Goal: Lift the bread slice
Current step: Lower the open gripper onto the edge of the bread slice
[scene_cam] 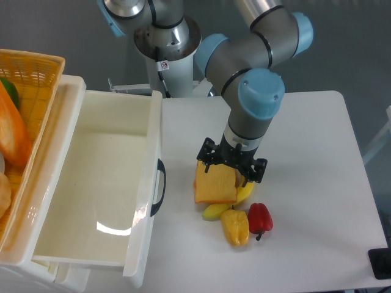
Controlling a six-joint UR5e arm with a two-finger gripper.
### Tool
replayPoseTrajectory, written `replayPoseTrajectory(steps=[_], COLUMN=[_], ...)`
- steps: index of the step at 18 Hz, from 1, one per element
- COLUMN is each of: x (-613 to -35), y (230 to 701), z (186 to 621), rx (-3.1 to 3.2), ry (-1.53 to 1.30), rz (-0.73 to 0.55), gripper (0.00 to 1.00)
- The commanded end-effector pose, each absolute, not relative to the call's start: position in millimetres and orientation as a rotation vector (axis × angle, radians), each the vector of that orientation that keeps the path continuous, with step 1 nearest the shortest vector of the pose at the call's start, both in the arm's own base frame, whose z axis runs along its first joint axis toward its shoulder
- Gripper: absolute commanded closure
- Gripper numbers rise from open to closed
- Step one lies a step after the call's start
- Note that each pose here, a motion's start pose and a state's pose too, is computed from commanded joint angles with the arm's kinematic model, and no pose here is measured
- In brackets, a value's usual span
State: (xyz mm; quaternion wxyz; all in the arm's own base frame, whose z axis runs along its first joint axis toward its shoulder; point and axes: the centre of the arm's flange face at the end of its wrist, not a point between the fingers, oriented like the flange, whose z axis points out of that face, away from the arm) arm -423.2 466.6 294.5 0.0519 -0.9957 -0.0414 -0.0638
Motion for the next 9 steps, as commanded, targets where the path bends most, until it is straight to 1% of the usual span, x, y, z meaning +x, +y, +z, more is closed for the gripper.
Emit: replayPoseTrajectory(steps=[5, 9], x=[-411, -413], y=[458, 452], z=[260, 254], rx=[-3.065, -3.101], ry=[-0.136, -0.143], rz=[-0.282, -0.272], gripper=[0.0, 0.0])
